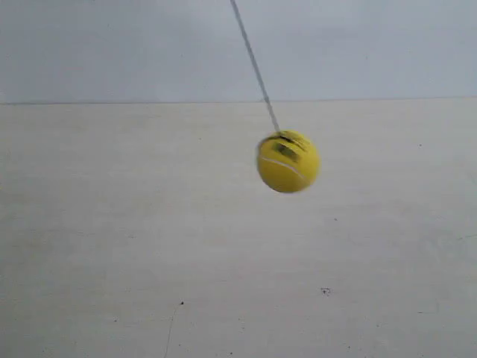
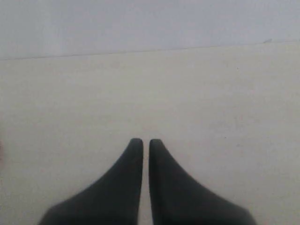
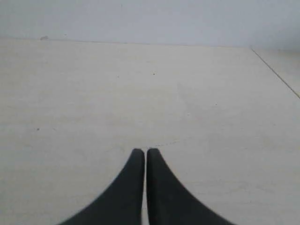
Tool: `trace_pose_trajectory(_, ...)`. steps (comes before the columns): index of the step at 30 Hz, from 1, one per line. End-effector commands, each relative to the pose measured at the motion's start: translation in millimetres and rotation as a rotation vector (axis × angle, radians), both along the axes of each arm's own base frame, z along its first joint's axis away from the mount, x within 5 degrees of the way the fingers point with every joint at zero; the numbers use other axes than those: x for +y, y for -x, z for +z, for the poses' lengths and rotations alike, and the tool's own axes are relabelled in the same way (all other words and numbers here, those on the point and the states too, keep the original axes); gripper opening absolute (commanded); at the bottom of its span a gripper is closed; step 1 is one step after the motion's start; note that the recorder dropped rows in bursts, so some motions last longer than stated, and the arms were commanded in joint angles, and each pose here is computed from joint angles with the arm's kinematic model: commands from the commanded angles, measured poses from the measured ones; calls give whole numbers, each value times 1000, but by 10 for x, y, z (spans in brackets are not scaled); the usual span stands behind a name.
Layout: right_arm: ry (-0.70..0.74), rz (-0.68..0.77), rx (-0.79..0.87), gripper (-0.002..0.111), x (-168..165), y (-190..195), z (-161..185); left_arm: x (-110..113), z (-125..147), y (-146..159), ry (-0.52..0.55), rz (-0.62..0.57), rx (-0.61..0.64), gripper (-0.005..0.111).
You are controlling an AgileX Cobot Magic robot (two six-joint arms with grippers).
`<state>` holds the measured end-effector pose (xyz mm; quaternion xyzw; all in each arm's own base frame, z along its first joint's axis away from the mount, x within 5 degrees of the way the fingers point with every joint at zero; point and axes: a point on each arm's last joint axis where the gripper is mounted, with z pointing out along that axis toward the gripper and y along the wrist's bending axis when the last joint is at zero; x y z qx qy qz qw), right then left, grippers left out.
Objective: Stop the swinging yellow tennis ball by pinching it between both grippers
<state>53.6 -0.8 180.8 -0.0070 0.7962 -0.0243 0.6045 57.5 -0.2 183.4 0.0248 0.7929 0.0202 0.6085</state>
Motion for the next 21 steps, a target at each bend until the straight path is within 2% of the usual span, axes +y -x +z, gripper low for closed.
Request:
trace_pose_trajectory(1,-12,-6,-12,0,-1,2,11,-4,-2,-5,5,-5,4,5)
trace_pose_trajectory(9,10,-6,-29,0,-7,-2,26,-4,-2,-5,5,-5,4,5)
trace_pose_trajectory(14,35,-12,-110,0,-16,-17,100,-4,-2,-5,5,-5,4,5)
trace_pose_trajectory(19,12,-20,-202,0,-19,-26,182,-2,7,-7,0,-4,-7,5)
trace_pose_trajectory(21,-39,-24,-243,0,-15,-28,217,6,34,-13,-35,-4,-38,5)
